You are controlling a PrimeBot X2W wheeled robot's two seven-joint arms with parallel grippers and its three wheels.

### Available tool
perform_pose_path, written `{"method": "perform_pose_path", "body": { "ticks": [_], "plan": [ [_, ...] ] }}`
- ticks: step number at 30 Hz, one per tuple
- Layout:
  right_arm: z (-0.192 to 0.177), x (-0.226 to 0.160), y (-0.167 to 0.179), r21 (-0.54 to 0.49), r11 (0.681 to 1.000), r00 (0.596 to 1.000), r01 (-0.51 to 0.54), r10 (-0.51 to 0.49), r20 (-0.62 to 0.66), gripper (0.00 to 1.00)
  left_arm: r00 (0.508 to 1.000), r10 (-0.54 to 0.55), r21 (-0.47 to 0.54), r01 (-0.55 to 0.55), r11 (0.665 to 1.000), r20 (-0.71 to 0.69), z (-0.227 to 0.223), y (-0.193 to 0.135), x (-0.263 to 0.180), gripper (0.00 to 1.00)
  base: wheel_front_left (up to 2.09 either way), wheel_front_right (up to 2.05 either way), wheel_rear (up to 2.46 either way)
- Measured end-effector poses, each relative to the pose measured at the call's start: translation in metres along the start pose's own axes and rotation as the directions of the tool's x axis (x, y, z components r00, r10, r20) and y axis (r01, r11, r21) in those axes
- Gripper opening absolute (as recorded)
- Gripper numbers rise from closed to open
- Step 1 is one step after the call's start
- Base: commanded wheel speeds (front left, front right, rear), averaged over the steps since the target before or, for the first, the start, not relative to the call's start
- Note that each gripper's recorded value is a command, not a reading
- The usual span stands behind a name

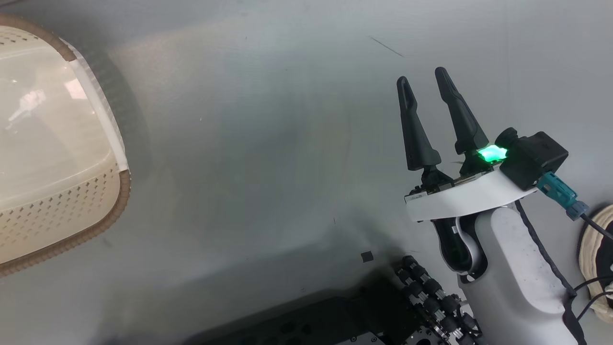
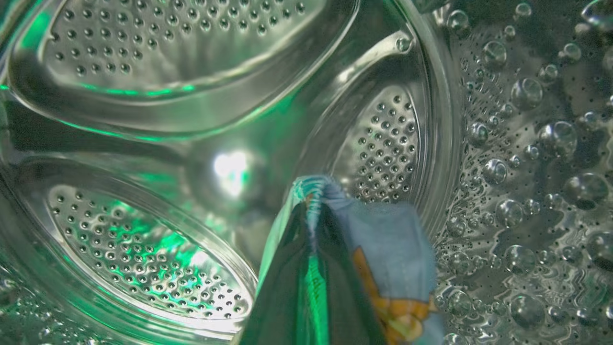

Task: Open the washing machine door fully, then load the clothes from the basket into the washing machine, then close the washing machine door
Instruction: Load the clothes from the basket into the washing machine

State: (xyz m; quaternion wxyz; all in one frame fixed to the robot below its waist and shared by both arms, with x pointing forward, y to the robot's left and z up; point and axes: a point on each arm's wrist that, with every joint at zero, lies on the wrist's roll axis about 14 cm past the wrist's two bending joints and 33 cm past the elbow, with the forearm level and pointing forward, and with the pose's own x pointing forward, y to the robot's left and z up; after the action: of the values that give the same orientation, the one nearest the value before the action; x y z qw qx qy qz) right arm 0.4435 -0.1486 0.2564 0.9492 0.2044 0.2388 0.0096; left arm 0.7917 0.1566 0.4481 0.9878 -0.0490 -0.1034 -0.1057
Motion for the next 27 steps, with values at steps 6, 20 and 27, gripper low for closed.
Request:
{"method": "perform_pose_path", "body": {
  "ticks": [6, 20, 27],
  "plan": [
    [0.006, 0.006, 0.002, -0.008, 1.000, 1.000, -0.008, 0.008, 0.016, 1.00, 0.993, 0.032, -0.067, -0.039, 0.997, -0.114, -0.038, 0.010, -0.010, 1.00, 0.00, 0.00, 0.00],
    [0.014, 0.011, 0.003, -0.019, 1.000, 0.999, -0.006, 0.006, 0.039, 1.00, 0.991, 0.093, -0.092, -0.101, 0.991, -0.094, -0.032, 0.034, -0.028, 1.00, 0.00, 0.00, 0.00],
    [0.016, 0.014, 0.007, -0.028, 0.999, 0.999, -0.016, 0.018, 0.047, 1.00, 0.992, 0.104, -0.106, -0.111, 0.988, -0.067, -0.027, 0.036, -0.044, 1.00, 0.00, 0.00, 0.00]
  ]
}}
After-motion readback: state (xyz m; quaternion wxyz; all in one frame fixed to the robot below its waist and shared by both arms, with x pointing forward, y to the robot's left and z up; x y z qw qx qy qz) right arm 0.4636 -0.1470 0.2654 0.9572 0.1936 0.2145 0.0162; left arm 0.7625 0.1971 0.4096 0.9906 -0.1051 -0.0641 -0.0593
